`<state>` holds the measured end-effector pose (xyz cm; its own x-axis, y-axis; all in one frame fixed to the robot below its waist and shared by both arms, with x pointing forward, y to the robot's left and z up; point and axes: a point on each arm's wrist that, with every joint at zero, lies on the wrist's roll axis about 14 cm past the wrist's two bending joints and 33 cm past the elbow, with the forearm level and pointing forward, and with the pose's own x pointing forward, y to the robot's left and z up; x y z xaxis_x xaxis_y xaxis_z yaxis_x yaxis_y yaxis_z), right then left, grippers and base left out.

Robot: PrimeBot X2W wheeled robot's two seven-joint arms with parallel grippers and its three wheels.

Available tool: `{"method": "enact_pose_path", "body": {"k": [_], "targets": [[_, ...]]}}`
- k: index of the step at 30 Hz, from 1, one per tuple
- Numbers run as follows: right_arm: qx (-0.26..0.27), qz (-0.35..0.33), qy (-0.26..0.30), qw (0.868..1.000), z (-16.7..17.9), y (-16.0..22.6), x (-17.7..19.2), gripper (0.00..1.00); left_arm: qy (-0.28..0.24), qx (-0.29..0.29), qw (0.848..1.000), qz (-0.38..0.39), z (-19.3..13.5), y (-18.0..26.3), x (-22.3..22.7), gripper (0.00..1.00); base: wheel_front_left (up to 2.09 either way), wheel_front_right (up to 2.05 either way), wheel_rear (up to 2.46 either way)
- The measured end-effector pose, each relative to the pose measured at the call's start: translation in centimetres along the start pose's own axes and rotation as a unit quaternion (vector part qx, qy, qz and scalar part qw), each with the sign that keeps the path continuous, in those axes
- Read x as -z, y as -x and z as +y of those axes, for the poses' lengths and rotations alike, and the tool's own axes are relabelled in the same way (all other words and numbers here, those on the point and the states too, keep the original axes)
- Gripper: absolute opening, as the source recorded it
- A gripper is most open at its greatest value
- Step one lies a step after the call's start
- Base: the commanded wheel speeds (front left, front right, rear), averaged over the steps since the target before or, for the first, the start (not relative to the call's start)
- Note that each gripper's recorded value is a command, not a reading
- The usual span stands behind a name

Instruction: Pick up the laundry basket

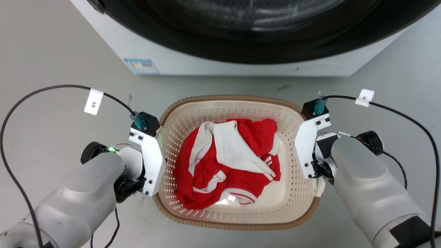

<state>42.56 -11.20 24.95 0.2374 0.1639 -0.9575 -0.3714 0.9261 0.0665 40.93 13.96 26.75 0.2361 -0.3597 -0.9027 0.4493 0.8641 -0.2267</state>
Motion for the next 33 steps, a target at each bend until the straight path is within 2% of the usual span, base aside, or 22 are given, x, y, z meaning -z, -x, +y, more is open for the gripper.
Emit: {"method": "enact_pose_path", "body": {"k": [9, 13, 23, 33], "targets": [[0.003, 0.008, 0.002, 1.000, 1.3, 6.3, 0.2, 0.00, -0.027, -0.005, 1.000, 0.003, -2.0, 6.0, -1.2, 0.00, 0.00, 0.00, 0.00], [0.006, 0.004, 0.004, 1.000, 1.8, 8.6, 0.6, 0.00, -0.059, -0.010, 0.998, 0.008, -3.2, 8.3, -1.2, 0.00, 0.00, 0.00, 0.00], [0.020, 0.011, 0.009, 1.000, 2.4, 12.9, 2.2, 0.00, -0.050, 0.000, 0.998, 0.027, -5.6, 11.8, 0.6, 0.00, 0.00, 0.00, 0.00], [0.030, 0.021, 0.018, 0.999, 2.6, 14.7, 2.3, 0.00, -0.051, 0.005, 0.998, 0.038, -6.8, 13.4, 0.8, 0.00, 0.00, 0.00, 0.00]]}}
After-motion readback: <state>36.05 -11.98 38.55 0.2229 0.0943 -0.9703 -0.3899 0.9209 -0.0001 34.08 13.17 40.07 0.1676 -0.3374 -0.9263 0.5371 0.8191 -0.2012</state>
